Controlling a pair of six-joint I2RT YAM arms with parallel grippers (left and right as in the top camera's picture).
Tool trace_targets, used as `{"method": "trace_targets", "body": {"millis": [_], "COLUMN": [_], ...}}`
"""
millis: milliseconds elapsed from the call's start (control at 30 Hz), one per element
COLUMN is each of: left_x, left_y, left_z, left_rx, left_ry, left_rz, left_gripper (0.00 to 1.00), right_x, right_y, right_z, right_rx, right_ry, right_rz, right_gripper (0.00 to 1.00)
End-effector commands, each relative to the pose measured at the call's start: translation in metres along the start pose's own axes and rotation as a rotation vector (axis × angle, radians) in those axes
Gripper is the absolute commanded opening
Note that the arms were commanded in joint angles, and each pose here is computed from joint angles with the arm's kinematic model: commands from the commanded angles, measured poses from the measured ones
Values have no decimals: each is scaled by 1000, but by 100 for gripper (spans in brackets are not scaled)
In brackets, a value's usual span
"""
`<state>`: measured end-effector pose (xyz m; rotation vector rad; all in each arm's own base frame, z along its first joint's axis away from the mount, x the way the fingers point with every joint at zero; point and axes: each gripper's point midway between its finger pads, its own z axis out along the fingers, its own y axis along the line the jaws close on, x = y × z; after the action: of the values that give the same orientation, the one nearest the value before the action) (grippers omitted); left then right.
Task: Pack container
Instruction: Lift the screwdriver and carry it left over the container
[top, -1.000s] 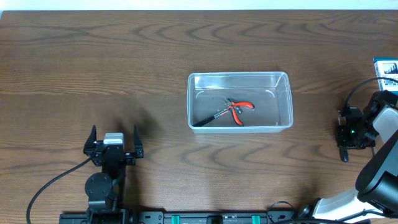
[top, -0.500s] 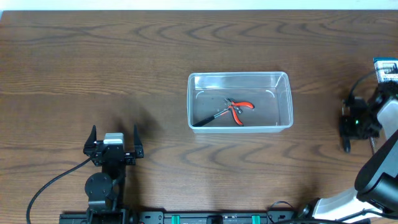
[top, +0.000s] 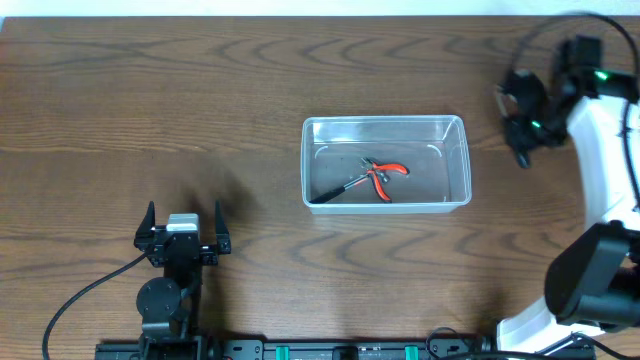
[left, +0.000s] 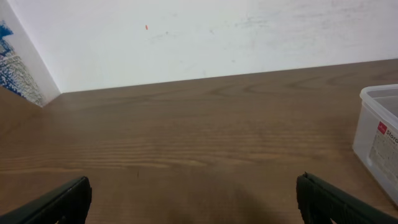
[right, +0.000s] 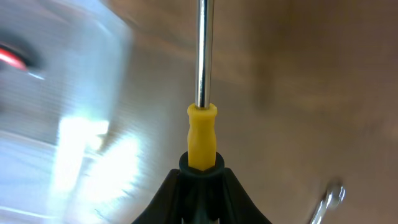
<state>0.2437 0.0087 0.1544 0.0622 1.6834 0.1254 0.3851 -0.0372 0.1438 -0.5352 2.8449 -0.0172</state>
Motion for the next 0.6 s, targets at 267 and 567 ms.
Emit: {"method": "trace_targets", "body": {"millis": [267, 567], "left_x": [17, 17], "left_y": [-2, -2], "left_z": [2, 2], "left_rx": [1, 1], "left_ry": [42, 42], "left_rz": [-3, -3], "left_gripper": [98, 98], "right_x": [-57, -51], "right_y": [99, 150], "right_z": [-14, -4], "right_rx": [36, -44], "right_ry": [-59, -55], "right_rz": [-510, -777], "right_gripper": [10, 12]}}
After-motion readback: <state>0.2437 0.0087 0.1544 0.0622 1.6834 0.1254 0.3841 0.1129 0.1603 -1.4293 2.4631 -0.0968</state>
